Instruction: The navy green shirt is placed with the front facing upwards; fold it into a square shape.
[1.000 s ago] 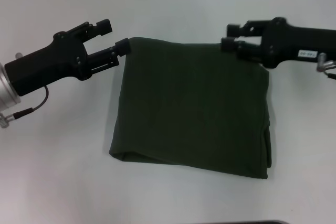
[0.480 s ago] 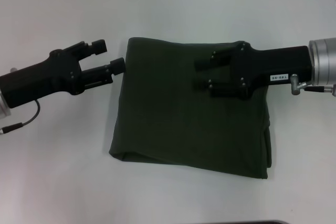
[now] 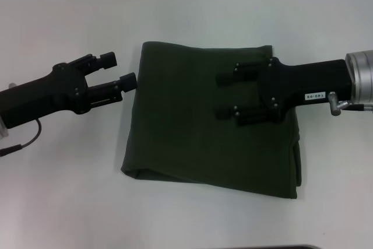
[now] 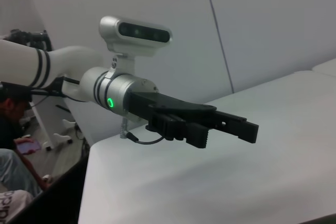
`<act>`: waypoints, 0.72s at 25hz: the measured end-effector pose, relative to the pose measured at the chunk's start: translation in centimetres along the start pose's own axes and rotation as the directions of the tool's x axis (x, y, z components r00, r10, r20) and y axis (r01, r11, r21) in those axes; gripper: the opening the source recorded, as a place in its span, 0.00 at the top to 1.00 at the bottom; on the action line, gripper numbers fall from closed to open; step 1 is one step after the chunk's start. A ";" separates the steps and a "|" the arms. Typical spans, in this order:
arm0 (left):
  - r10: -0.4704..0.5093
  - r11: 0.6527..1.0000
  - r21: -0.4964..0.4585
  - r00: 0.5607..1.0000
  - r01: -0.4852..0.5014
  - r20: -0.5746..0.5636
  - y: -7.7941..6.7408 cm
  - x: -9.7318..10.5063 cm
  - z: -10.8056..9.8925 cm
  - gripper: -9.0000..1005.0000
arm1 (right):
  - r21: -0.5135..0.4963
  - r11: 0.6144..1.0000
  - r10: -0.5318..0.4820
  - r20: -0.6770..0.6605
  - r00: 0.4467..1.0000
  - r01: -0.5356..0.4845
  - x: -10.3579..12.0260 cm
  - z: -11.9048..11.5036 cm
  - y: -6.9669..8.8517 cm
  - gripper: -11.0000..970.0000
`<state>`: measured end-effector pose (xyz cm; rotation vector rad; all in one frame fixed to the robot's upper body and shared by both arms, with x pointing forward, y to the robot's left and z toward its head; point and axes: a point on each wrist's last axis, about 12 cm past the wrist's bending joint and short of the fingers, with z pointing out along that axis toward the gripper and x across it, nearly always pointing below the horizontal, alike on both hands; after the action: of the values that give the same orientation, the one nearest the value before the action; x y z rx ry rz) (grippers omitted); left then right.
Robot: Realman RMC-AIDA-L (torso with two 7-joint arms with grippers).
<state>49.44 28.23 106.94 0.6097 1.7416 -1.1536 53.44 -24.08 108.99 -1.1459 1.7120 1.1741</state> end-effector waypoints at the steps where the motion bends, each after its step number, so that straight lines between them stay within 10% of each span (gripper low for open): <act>1: -0.001 1.000 0.005 1.000 0.001 0.001 -0.1 0.0 -0.1 0.12 | 0.001 1.000 0.001 -0.001 1.000 -0.001 0.0 -0.1 0.0 0.25; 18: -0.007 1.000 0.030 1.000 0.007 -0.016 -0.4 0.3 -0.3 0.12 | 0.014 0.999 0.043 0.003 0.999 -0.043 0.7 -0.6 0.2 0.21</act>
<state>48.87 28.31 106.92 0.6336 1.7438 -1.1849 53.00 -24.81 108.61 -1.1033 1.7476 1.1874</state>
